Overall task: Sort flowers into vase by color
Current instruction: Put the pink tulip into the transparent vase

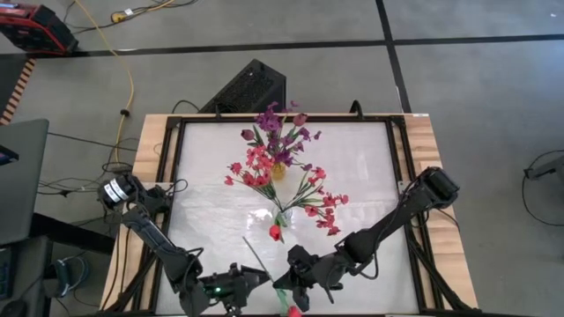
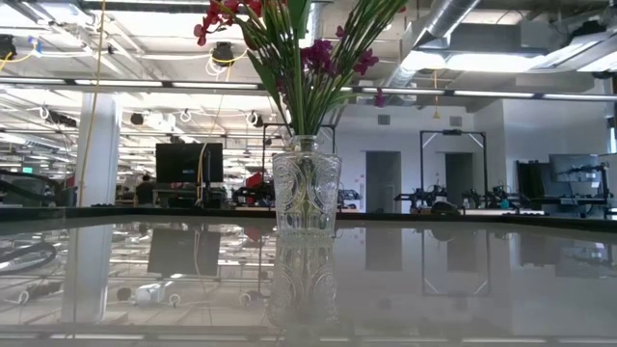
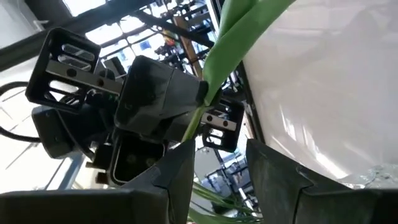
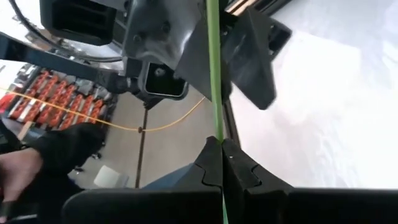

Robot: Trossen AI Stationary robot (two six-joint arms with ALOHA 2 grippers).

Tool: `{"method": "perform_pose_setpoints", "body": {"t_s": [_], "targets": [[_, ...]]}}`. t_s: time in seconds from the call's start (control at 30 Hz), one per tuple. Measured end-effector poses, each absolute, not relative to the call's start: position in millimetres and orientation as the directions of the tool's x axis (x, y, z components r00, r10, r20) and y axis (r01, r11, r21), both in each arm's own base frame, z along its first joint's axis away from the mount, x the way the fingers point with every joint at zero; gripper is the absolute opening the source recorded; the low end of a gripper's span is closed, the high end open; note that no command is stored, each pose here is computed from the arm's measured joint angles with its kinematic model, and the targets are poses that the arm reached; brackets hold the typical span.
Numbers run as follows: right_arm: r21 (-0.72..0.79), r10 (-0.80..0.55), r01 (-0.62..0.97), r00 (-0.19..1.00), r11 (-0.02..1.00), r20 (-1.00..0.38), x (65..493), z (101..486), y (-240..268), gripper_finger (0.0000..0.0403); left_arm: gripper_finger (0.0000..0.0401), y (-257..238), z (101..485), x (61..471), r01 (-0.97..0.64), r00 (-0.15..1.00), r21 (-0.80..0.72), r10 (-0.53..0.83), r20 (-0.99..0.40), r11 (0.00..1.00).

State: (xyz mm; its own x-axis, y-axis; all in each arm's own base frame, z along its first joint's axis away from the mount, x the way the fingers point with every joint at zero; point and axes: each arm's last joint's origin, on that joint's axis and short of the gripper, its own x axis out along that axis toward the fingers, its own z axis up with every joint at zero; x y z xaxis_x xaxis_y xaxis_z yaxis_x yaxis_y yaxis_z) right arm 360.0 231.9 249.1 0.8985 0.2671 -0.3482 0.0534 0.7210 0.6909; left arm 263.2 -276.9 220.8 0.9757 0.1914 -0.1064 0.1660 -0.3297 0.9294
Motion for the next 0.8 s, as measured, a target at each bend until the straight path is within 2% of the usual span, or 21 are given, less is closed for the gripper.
{"method": "perform_pose_setpoints", "body": {"t_s": [0.27,0.37,0.8], "targets": [[0.678,0.222,0.14,0.881,0.721,-0.418,356,241,232,0.0018,0.0139,-285,216,255,0.171,0.984,0.927,0.098,-0.146,-0.333],[0.691,0.243,0.125,0.879,0.712,-0.41,357,242,232,0.0018,0.0139,-283,217,256,0.178,0.982,0.915,0.132,-0.139,-0.362],[0.703,0.257,0.132,0.871,0.698,-0.419,356,241,233,0.0018,0.0139,-263,217,276,0.207,0.967,0.912,0.218,-0.135,-0.353]]}}
